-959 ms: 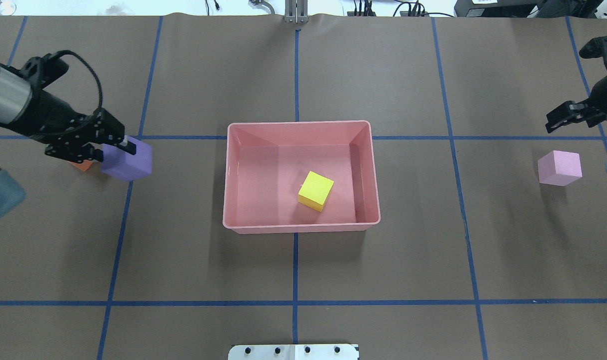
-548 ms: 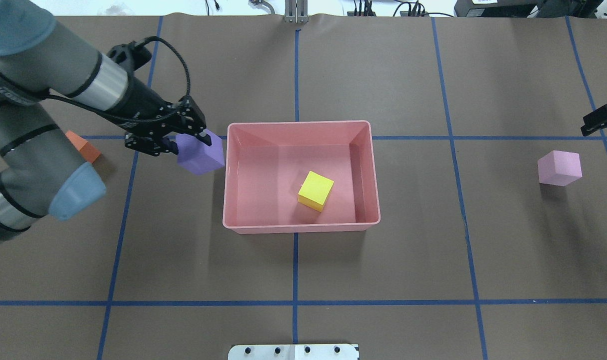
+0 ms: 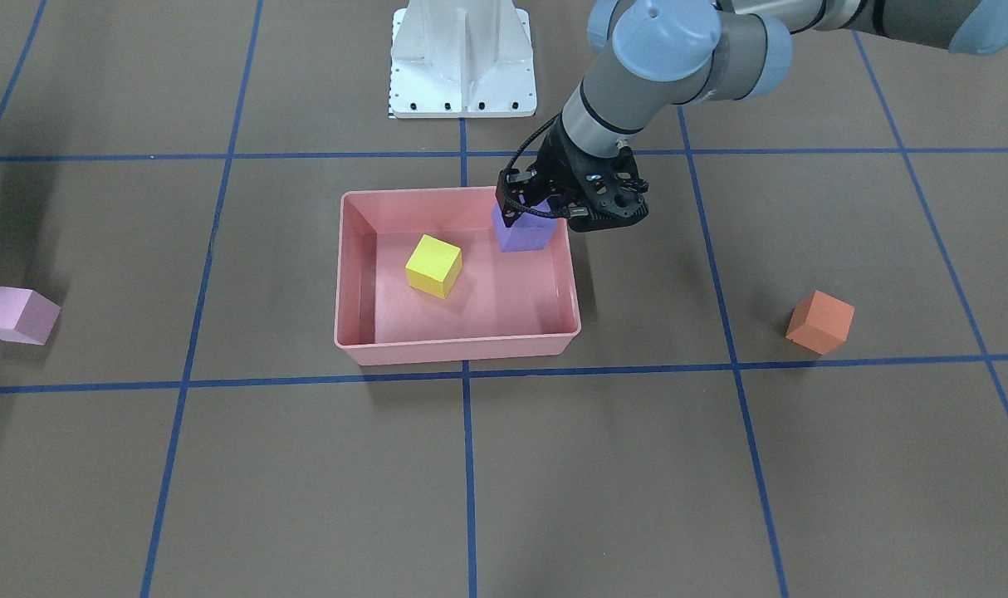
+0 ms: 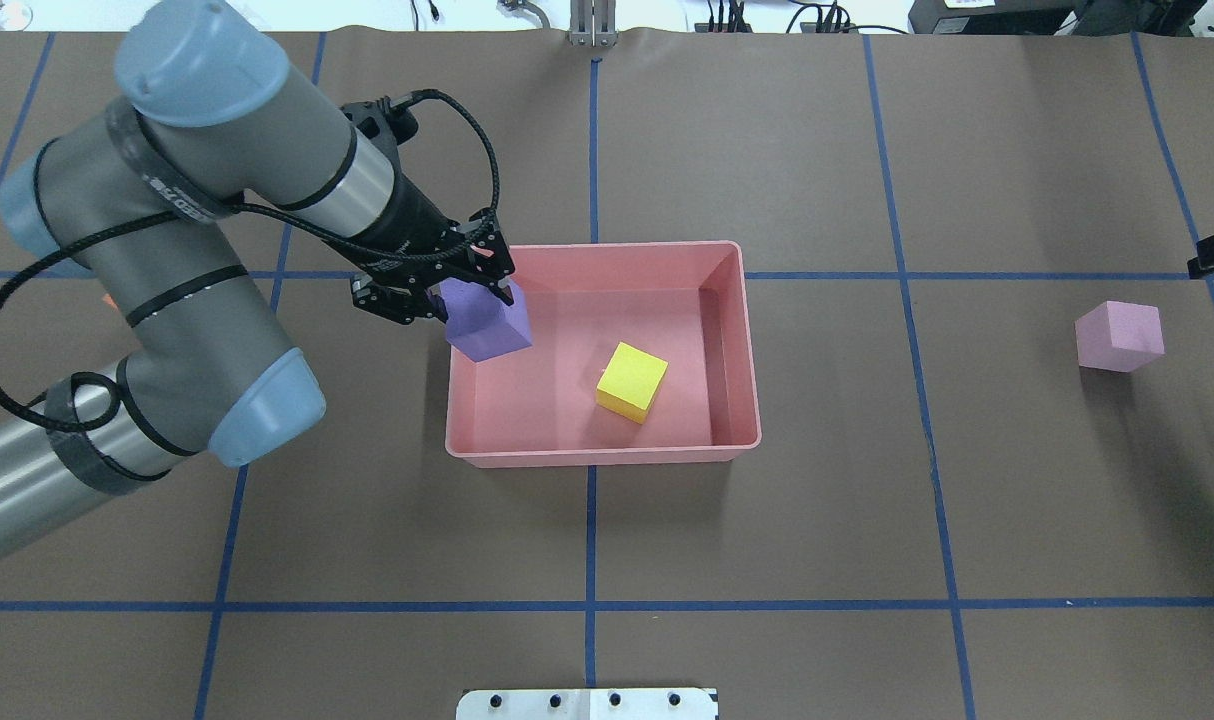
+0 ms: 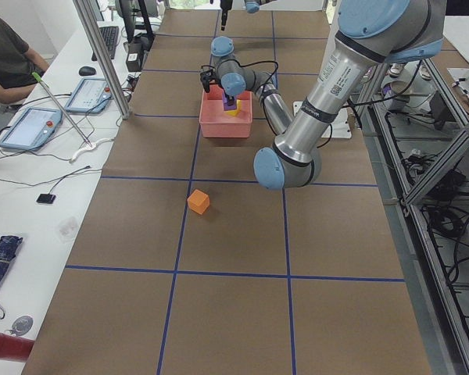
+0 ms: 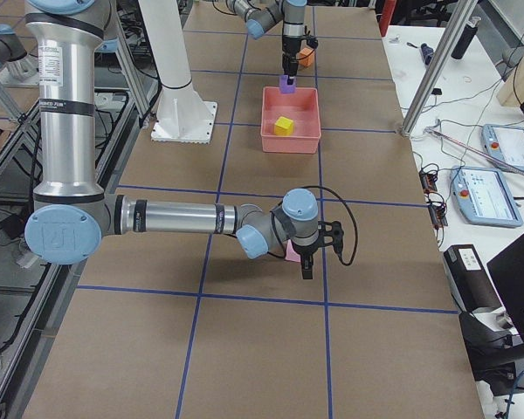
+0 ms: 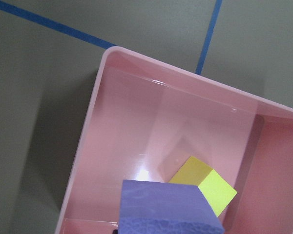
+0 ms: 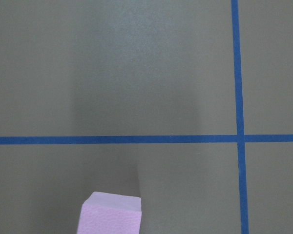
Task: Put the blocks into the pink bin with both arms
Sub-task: 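Carry the purple cube into the bin beside the yellow cube and release, then grasp the lilac cube with the right gripper while the left gripper withdraws, then carry the lilac cube into the bin and release it behind the yellow cube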
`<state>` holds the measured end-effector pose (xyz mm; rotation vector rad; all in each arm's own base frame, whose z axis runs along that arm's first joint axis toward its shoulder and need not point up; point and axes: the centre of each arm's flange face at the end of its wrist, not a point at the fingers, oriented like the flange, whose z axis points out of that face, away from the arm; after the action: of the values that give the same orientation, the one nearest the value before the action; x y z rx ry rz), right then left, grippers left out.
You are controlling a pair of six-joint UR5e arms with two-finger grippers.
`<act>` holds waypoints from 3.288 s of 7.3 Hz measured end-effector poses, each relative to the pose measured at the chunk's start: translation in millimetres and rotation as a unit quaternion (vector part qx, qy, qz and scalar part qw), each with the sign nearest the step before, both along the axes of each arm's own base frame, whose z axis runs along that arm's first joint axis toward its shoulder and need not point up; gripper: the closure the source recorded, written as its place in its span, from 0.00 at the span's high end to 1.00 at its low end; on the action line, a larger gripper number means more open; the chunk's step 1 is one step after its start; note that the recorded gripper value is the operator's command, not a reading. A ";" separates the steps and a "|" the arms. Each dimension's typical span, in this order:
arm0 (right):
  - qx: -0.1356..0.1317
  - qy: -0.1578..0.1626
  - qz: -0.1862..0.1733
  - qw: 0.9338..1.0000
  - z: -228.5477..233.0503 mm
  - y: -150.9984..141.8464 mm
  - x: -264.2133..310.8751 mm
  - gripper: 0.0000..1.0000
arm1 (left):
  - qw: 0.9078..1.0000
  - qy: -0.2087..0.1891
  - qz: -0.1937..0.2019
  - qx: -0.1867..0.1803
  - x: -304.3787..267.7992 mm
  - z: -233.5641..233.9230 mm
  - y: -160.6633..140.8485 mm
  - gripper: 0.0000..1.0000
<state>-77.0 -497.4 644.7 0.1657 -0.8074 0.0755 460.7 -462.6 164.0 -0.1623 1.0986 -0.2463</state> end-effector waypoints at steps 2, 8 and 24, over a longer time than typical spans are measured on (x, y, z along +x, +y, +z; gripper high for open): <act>-0.069 -0.054 0.032 0.996 -20.5 1.3 -33.0 0.98 | 1.000 -0.012 -0.010 0.013 14.9 1.4 7.2 0.99; -0.088 -0.016 0.024 0.996 -16.7 18.5 -100.2 0.30 | 0.999 -0.019 -0.024 0.021 18.1 3.3 8.5 0.99; -0.164 -0.100 0.091 0.977 -435.6 16.6 -403.9 0.00 | 0.958 -0.151 0.104 0.222 -211.4 290.4 -63.7 0.99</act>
<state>-481.0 -480.9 209.1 -0.0829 -0.9668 0.4022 249.4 -526.3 454.4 0.1583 0.8014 0.1650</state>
